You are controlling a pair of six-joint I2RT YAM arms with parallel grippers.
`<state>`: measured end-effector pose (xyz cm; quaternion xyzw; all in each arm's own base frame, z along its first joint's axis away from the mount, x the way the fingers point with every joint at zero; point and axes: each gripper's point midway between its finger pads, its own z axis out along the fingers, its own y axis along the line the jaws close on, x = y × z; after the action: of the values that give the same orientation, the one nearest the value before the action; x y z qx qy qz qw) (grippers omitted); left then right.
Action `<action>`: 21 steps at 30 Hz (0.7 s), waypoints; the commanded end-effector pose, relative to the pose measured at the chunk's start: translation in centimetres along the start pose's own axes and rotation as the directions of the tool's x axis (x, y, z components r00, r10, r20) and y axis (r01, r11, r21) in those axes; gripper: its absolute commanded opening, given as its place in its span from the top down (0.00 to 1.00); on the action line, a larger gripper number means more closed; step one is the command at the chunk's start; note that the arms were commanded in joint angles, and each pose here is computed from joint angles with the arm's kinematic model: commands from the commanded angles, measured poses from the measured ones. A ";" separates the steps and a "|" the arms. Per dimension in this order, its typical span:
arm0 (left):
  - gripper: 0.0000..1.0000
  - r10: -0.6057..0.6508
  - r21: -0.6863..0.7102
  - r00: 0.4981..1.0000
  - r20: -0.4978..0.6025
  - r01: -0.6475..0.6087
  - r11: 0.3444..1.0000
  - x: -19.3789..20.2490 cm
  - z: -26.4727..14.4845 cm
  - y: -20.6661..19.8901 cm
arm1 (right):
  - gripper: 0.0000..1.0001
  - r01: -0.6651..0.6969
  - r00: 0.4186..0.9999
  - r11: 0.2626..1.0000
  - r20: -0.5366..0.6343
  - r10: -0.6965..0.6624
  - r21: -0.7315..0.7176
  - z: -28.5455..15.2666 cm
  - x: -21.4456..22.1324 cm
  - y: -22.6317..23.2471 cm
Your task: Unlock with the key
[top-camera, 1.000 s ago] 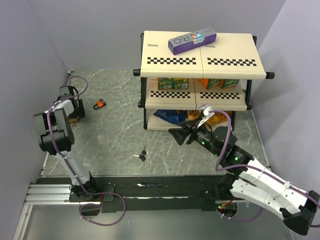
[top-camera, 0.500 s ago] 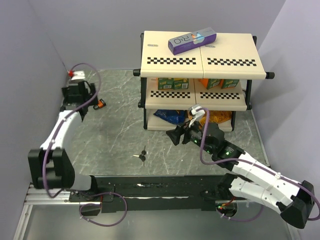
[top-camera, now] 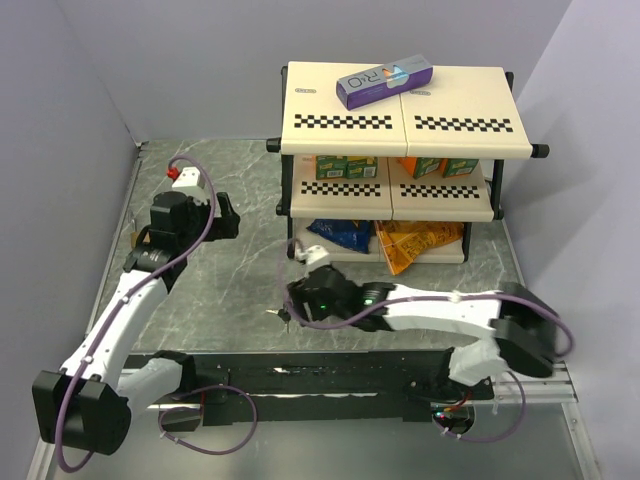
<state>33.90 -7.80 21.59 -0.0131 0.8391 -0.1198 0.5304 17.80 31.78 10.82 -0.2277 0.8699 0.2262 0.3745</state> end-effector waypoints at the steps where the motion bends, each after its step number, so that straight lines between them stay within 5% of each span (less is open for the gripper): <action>1: 0.01 -0.045 0.126 0.998 0.039 0.040 0.991 -1.7 -1.6 -2.6 | 0.24 0.015 0.998 0.995 -0.060 -0.009 0.099 3.1 -0.3 2.2; 21: 0.01 -0.058 0.176 0.996 0.073 0.045 0.983 -2.5 -3.4 -3.6 | 0.34 0.057 0.976 0.970 -0.219 -0.004 0.238 10.2 1.2 2.6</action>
<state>31.62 -9.71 24.57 0.0035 0.8155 -0.1881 0.5473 20.08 38.13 3.25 -0.2311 0.9231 0.0808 0.2964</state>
